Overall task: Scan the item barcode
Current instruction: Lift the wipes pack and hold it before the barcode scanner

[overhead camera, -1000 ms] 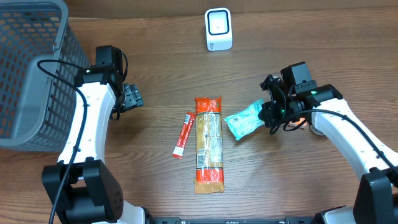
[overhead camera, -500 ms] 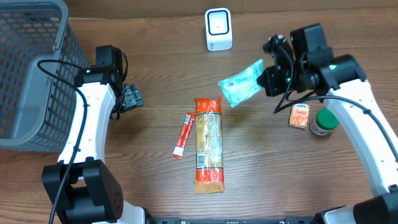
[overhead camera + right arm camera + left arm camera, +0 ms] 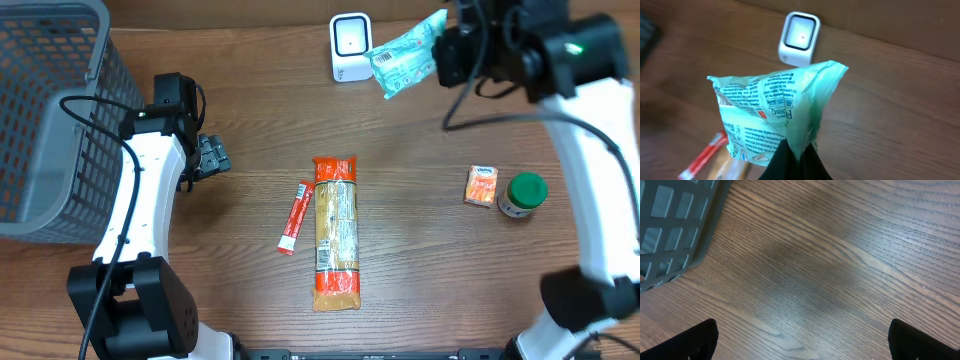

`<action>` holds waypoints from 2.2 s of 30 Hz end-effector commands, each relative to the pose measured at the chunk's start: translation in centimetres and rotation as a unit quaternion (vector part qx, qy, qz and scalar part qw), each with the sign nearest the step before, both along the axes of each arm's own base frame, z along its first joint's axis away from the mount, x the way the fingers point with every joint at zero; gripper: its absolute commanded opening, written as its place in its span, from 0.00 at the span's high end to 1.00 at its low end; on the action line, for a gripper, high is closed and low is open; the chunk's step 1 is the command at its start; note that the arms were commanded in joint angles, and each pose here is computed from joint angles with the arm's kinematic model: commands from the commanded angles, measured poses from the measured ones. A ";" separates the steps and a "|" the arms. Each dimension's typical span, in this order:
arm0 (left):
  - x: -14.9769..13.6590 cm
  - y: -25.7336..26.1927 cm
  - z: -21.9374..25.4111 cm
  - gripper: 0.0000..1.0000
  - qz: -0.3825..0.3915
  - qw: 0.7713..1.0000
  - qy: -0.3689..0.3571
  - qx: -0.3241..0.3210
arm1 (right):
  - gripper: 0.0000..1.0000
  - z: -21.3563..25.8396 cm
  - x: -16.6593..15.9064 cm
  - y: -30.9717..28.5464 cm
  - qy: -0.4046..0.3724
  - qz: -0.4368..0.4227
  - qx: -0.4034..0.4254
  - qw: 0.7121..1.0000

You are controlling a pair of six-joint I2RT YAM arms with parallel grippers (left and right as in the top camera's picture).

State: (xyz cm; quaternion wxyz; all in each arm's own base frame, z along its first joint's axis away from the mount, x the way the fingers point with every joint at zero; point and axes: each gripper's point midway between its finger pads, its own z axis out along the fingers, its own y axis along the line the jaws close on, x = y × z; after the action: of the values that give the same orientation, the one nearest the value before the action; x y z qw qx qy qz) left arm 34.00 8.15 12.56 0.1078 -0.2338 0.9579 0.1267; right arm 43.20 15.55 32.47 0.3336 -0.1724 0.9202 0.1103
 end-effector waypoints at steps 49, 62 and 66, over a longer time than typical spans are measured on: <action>0.4 0.1 1.3 0.00 -0.012 1.000 -0.015 0.007 | 0.96 -14.5 18.7 9.4 -0.303 -0.100 -0.494 0.809; 0.4 0.1 1.3 0.00 -0.012 1.000 -0.016 0.007 | 0.96 -16.2 18.4 9.9 -0.293 -0.082 -0.509 0.805; 0.4 0.1 1.3 0.00 -0.012 1.000 -0.016 0.007 | 0.96 -18.0 17.9 10.5 -0.282 -0.056 -0.516 0.807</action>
State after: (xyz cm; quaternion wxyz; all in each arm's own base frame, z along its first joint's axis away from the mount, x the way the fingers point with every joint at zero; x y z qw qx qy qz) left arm 34.00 8.15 12.56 0.1078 -0.2338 0.9579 0.1267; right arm 61.72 25.57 15.78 0.4561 -0.2744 0.7139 -0.4550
